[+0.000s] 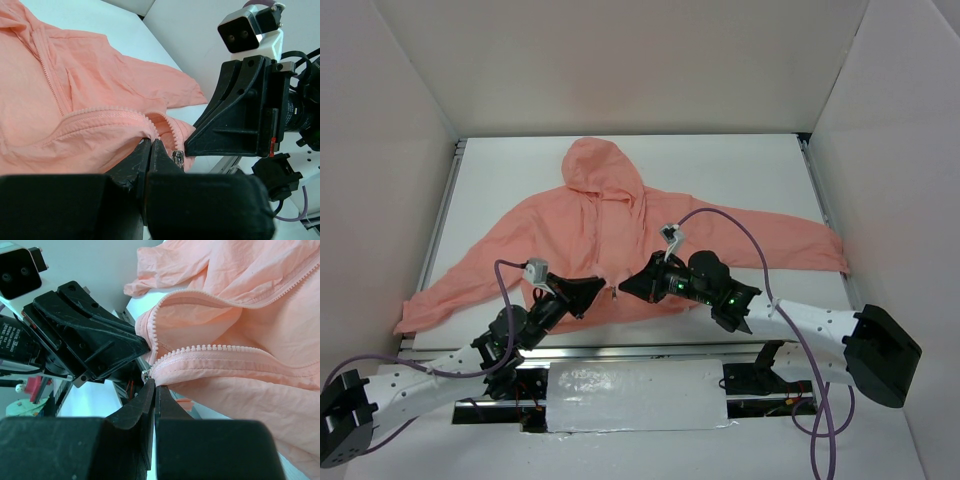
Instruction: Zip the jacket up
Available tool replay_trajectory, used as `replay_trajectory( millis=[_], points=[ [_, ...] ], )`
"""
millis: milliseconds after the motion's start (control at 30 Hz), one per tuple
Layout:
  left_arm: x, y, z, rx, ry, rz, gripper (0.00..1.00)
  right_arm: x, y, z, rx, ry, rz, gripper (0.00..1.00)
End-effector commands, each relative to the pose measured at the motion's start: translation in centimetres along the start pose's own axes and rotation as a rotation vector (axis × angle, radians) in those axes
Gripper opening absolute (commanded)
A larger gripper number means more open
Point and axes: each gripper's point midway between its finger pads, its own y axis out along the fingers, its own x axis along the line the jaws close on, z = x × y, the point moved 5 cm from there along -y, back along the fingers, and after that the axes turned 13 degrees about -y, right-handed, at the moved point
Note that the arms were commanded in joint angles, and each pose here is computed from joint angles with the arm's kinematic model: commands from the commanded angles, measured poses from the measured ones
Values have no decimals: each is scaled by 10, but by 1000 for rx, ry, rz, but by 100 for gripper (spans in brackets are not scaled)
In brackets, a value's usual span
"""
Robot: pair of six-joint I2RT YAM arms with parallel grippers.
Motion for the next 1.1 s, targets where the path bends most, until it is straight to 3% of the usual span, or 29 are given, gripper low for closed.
replay_trajectory(
  millis=[0,1067],
  points=[
    [-9,1,-11,-58,-18,36,0,2,1,-5,-33,-9,-26,0],
    [-6,1,-6,-41,-17,39,0,4,3,-13,-49,-16,-29,0]
  ],
)
